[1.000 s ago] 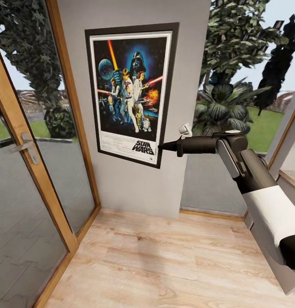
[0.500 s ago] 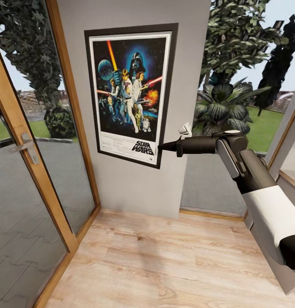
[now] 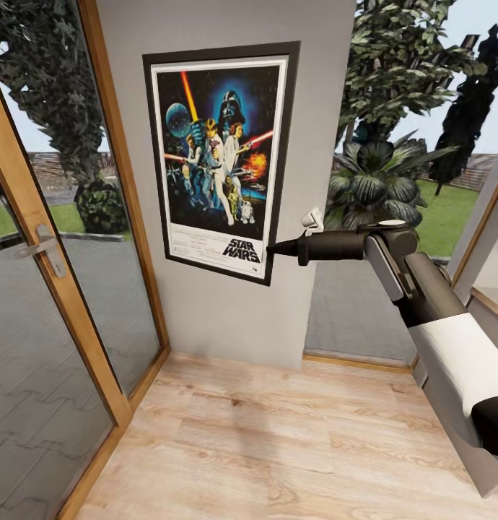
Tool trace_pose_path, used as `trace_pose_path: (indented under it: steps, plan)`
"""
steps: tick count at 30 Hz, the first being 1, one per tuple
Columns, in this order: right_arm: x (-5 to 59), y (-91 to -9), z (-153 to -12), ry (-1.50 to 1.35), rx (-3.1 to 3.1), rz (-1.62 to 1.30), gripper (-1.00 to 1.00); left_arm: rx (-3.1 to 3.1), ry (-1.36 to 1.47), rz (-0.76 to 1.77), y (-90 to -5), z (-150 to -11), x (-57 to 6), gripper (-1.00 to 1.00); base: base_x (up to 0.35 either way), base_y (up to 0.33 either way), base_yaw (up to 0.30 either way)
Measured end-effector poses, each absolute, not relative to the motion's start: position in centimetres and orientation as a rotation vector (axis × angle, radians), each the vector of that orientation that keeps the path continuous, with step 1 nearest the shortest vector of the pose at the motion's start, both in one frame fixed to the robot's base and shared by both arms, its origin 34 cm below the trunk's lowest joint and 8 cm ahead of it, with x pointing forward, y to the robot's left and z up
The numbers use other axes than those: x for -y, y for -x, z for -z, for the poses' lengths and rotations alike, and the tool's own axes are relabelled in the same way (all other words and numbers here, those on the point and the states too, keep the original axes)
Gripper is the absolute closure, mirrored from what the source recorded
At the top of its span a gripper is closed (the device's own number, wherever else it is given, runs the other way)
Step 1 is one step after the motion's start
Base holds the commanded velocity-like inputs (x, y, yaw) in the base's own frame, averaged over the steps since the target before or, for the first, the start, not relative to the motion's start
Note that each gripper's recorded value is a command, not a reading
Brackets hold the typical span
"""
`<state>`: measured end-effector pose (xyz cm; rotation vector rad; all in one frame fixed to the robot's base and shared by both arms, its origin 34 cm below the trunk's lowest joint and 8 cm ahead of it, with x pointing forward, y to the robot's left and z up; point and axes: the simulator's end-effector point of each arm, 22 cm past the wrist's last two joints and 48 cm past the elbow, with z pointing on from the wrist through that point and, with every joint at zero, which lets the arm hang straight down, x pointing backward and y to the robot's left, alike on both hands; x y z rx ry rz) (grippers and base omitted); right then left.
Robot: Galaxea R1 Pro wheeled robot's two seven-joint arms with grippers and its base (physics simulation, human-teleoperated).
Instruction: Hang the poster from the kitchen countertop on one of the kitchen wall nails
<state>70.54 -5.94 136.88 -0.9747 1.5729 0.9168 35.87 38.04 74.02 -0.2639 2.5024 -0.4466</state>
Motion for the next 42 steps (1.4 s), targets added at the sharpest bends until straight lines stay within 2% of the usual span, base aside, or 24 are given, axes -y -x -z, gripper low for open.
trace_pose_path:
  steps: [42]
  plan:
    - [5.77,-70.46,-136.91,0.979,-1.569,-0.916,1.0,-2.501,0.267,0.446,-35.88,-74.05,-38.12,-1.0,0.123,0.0,0.0]
